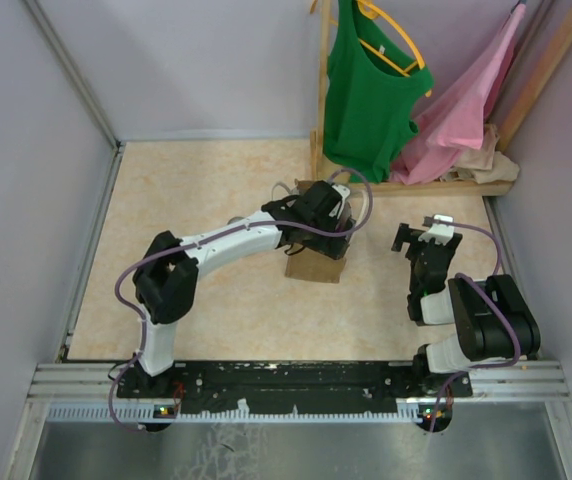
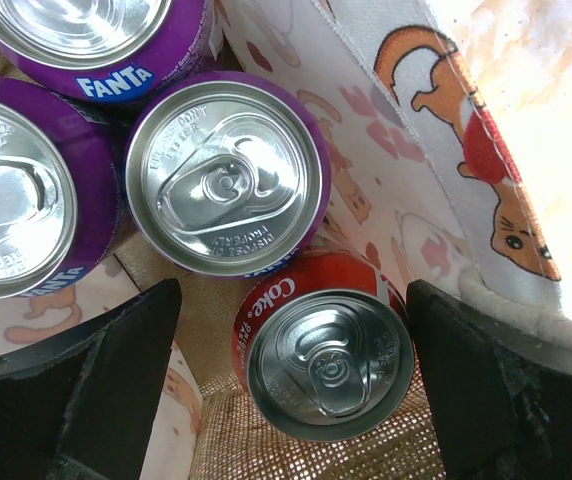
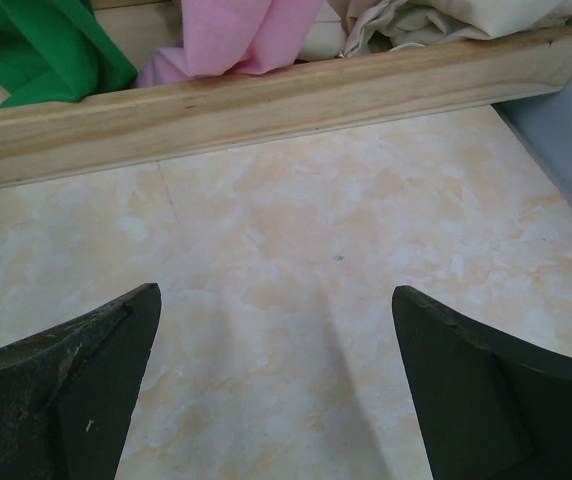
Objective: Take the beverage out of the canvas bag
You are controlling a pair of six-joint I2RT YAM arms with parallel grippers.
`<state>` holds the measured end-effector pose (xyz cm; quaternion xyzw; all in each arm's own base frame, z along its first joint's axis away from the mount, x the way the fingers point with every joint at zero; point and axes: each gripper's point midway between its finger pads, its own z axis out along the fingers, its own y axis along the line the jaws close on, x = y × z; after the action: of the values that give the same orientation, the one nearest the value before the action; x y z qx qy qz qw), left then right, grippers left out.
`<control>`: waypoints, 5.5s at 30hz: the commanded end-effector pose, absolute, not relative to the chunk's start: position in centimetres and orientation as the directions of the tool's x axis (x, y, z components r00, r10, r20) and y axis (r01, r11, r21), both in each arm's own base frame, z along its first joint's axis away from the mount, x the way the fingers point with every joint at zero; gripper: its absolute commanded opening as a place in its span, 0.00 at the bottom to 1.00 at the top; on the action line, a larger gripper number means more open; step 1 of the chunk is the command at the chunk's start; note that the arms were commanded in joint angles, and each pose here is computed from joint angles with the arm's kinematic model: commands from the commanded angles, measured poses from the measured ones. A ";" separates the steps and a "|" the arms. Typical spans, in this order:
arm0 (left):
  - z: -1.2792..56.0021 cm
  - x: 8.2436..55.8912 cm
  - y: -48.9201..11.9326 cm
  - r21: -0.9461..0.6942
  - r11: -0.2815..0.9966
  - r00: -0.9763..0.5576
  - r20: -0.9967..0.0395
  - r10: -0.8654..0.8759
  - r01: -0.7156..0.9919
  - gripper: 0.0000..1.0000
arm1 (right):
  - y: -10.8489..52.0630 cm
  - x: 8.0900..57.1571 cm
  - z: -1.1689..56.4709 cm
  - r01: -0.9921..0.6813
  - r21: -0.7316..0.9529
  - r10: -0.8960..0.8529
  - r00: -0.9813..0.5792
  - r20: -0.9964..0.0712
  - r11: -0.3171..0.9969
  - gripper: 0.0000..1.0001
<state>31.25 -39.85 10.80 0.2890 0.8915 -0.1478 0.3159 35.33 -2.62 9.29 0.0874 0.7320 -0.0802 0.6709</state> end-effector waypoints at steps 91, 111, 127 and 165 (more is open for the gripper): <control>45.0 40.7 -23.4 0.077 0.906 -0.142 -0.979 0.148 0.416 0.00 | -2.7 36.0 10.8 0.239 0.020 0.028 -0.029 -0.999 0.971 0.99; 29.3 34.9 -9.0 -0.013 0.997 -0.370 -0.929 0.014 0.071 0.00 | -2.7 36.0 10.9 0.239 0.021 0.028 -0.028 -0.999 0.971 0.99; 19.2 35.3 -5.9 -0.092 0.993 -0.394 -0.912 -0.112 -0.070 0.00 | -2.6 36.0 10.9 0.237 0.021 0.029 -0.028 -0.999 0.971 0.99; 14.5 38.7 -4.7 -0.169 0.979 -0.458 -0.866 -0.202 -0.112 1.00 | -2.6 36.0 10.9 0.238 0.021 0.029 -0.028 -0.999 0.971 0.99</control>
<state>37.54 -4.74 11.44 -0.0833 0.8745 -0.0340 0.4765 35.33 -2.62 9.29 0.0874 0.7320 -0.0802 0.6709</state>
